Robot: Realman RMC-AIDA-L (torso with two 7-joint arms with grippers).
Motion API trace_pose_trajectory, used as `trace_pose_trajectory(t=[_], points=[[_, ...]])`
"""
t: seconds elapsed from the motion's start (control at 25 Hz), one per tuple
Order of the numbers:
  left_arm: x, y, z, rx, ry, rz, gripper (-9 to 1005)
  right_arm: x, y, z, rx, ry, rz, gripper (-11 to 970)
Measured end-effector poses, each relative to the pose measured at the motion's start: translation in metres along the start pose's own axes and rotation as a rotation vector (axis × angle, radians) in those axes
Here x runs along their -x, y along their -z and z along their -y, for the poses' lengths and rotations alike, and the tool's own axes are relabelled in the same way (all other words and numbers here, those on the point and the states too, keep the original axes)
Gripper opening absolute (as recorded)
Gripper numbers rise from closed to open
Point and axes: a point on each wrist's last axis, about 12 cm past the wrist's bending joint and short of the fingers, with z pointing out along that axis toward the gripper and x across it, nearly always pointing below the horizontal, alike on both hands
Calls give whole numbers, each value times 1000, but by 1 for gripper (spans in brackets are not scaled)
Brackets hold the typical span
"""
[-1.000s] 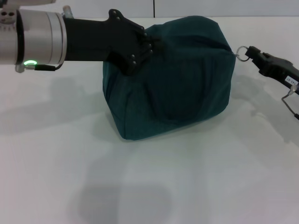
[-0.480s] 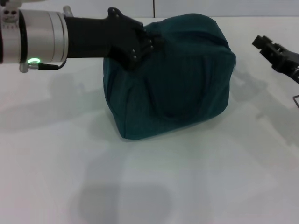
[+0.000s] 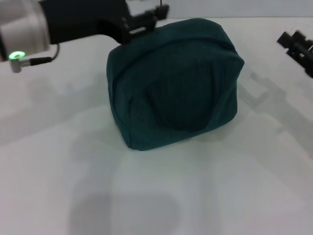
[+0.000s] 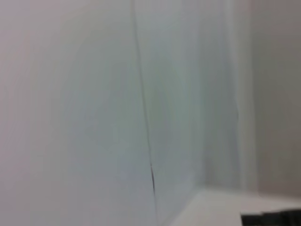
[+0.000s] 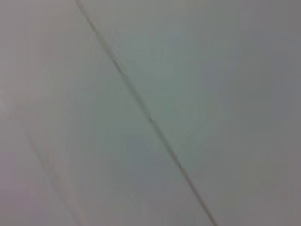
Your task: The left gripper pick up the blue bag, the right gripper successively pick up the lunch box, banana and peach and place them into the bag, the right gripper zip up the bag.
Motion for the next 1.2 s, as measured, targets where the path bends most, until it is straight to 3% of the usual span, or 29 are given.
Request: trace_pose_trajectory(t=[0.04,0.16,0.36,0.56,0.64,0.8,0.96,1.2], points=[[-1,5,0,6,8,38,436,4,3,-2,31,14,10,451],[-8,25,3,8,33,113,507,18,11,-12,167,79,3,687],[-37,59,17,-21,96,107,626,24,19,-34,418,194,-131,874],[-89,95,40,-17,158,82,858,3,29,-48,527,268,-271,873],[-116,110,53,4,150,56,869,-8,32,-49,519,276,-306,872],[-150,124,70,55,154,25,890,-33,38,-45,437,278,-399,871],[-181,136,80,130,202,1,890,-51,46,-36,338,292,-466,870],[-203,141,88,147,257,-57,890,-61,51,-29,276,321,-508,870]])
